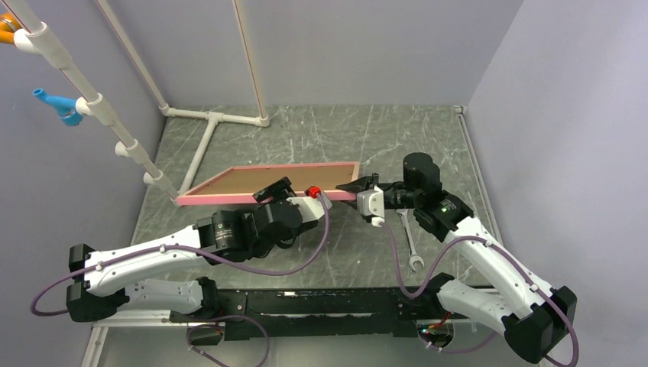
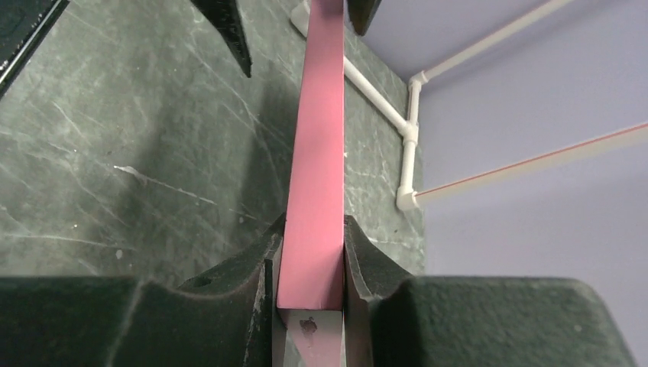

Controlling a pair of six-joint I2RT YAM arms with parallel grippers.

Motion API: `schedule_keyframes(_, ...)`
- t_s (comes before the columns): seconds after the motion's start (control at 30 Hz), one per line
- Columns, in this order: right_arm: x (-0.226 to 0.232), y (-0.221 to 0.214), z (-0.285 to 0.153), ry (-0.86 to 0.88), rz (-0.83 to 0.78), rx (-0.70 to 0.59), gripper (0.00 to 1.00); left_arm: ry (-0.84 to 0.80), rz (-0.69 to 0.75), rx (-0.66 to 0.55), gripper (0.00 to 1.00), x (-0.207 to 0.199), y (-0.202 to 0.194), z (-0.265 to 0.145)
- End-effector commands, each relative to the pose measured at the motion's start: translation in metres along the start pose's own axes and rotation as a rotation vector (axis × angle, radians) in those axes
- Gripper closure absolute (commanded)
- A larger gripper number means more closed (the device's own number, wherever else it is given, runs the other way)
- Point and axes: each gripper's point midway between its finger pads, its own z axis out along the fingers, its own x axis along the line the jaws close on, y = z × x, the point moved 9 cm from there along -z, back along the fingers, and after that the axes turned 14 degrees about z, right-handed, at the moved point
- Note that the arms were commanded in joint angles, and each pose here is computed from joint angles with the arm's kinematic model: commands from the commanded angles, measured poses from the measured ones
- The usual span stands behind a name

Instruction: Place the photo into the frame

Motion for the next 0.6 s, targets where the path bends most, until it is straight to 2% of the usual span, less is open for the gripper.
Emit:
schedule_keyframes(0.0,-0.005,0.017,-0.001,-0.031,0.05,-0.06,1.0,0.035,-0.211,-0.122,0.1,0.015,0.025,-0.009)
schedule_keyframes(0.1,-0.004,0.022,-0.001,-0.011,0.107,-0.074,1.0,0.045,-0.244,-0.167,0.01,0.027,0.032,-0.018)
schedule_keyframes(0.4,-0.001,0.039,-0.001,0.069,0.36,-0.114,1.0,0.007,-0.368,-0.381,0.01,0.053,0.04,-0.051)
schedule_keyframes(0.57,0.002,0.054,-0.007,0.06,0.496,-0.159,1.0,0.004,-0.41,-0.415,0.01,0.053,0.034,-0.056)
